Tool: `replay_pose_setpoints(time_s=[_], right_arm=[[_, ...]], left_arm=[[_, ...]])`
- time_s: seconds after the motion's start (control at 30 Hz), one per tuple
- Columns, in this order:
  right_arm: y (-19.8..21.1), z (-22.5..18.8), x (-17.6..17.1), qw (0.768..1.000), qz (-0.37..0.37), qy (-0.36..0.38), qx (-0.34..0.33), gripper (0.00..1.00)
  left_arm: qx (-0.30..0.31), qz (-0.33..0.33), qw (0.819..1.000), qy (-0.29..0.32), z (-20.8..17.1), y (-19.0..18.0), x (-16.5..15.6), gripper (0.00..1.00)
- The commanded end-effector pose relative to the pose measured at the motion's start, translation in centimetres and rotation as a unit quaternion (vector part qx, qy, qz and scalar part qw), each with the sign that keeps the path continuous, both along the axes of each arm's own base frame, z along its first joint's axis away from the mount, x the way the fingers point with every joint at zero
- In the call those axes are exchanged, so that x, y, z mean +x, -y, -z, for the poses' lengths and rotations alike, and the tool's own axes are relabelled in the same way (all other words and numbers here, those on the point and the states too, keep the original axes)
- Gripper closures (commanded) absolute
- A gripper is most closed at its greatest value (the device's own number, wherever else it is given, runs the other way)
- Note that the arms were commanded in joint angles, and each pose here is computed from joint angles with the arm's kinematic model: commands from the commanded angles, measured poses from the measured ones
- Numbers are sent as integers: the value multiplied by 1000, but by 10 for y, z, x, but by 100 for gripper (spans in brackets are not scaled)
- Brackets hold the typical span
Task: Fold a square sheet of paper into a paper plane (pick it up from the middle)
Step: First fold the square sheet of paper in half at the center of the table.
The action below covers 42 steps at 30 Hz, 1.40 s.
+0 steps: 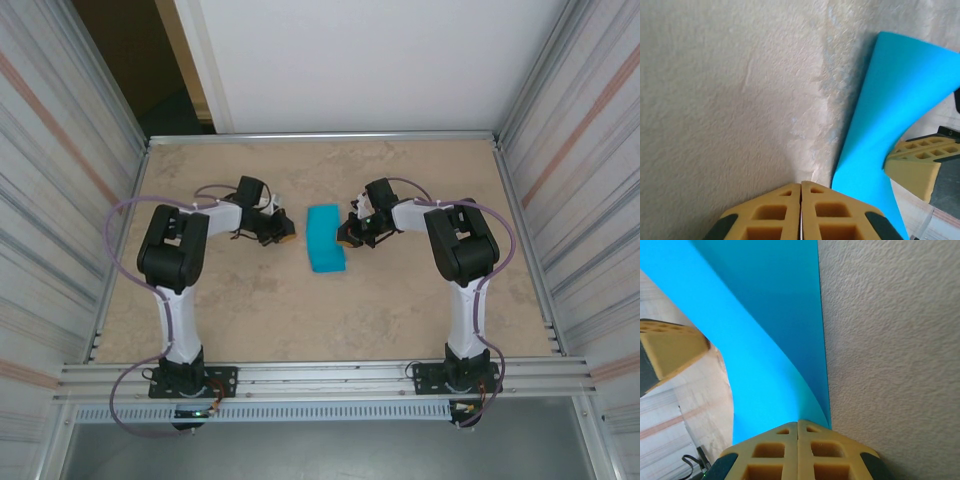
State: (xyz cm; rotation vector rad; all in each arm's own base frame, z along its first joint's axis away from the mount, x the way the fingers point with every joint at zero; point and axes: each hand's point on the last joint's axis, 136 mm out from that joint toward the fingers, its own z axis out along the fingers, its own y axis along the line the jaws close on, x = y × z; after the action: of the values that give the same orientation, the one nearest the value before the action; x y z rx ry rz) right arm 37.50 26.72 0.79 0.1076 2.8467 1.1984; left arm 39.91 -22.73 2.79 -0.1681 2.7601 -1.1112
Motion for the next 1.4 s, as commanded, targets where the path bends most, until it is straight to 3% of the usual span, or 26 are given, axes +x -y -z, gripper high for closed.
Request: replay_pose_setpoints(time_s=[0.0, 0.1, 0.33, 0.7, 0.93, 1.13, 1.37], right_arm=[[66, 99, -55, 976, 40, -124, -173, 98], [66, 99, -55, 976, 41, -126, -173, 98], [67, 101, -57, 975, 40, -127, -175, 98], [71, 104, -60, 974, 41, -130, -181, 98], [74, 105, -63, 973, 42, -133, -183, 98], [73, 103, -61, 974, 43, -132, -179, 98], [74, 104, -62, 974, 41, -134, -180, 98]], left_arm=[[-32, 42, 996, 69, -50, 29, -1, 90], [-54, 74, 992, 85, -61, 60, -7, 90], [-60, 92, 993, 49, -29, 96, -8, 90], [1, 19, 1000, -15, 25, 26, 13, 90], [-4, -16, 1000, 9, 5, -14, 33, 90], [-62, 61, 993, 75, -52, 41, 17, 90], [-58, 78, 994, 58, -32, 83, 5, 89]])
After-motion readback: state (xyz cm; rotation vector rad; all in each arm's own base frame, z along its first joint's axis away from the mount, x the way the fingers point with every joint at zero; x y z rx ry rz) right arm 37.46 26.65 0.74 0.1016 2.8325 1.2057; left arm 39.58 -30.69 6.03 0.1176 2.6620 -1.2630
